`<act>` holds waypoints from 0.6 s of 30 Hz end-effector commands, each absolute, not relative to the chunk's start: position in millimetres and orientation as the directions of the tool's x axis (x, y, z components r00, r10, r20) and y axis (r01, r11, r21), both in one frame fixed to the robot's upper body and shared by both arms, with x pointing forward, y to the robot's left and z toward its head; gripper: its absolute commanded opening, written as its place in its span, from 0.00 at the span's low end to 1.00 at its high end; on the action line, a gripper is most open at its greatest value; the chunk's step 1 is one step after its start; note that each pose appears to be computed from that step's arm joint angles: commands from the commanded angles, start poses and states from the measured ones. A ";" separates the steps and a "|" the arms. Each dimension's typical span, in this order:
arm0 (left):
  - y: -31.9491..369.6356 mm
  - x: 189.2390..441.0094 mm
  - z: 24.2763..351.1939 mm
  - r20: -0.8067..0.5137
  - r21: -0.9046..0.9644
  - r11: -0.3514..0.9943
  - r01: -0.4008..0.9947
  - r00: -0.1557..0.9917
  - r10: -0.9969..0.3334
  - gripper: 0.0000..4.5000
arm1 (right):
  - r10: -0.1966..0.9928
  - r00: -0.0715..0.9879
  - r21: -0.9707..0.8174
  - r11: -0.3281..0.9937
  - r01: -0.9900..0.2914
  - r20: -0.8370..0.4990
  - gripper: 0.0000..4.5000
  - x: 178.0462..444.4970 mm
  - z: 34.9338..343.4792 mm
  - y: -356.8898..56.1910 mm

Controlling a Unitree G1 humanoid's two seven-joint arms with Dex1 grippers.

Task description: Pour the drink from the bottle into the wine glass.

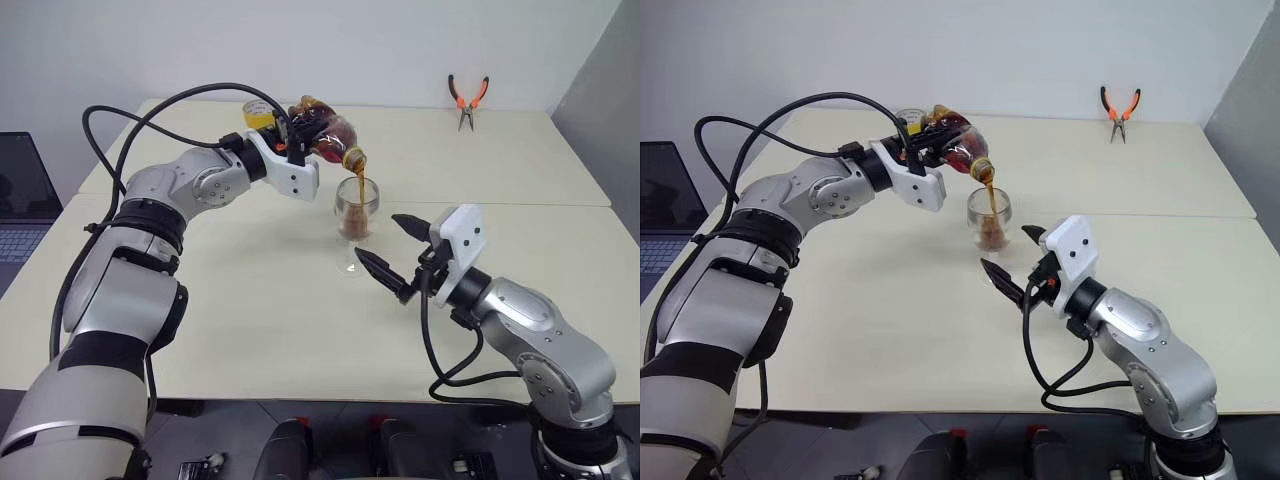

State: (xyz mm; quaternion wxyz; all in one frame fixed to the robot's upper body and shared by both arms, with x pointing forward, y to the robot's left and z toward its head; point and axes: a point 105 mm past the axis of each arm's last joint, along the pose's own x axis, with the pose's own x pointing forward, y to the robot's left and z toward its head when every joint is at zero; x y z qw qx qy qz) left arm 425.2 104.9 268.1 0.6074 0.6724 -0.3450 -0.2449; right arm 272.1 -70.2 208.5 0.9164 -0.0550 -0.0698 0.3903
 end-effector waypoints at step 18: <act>105.5 422.6 296.4 0.162 0.969 0.002 -0.248 0.627 -0.762 0.11 | 0.775 0.603 -0.286 0.631 -0.721 0.190 1.00 252.1 223.3 -69.5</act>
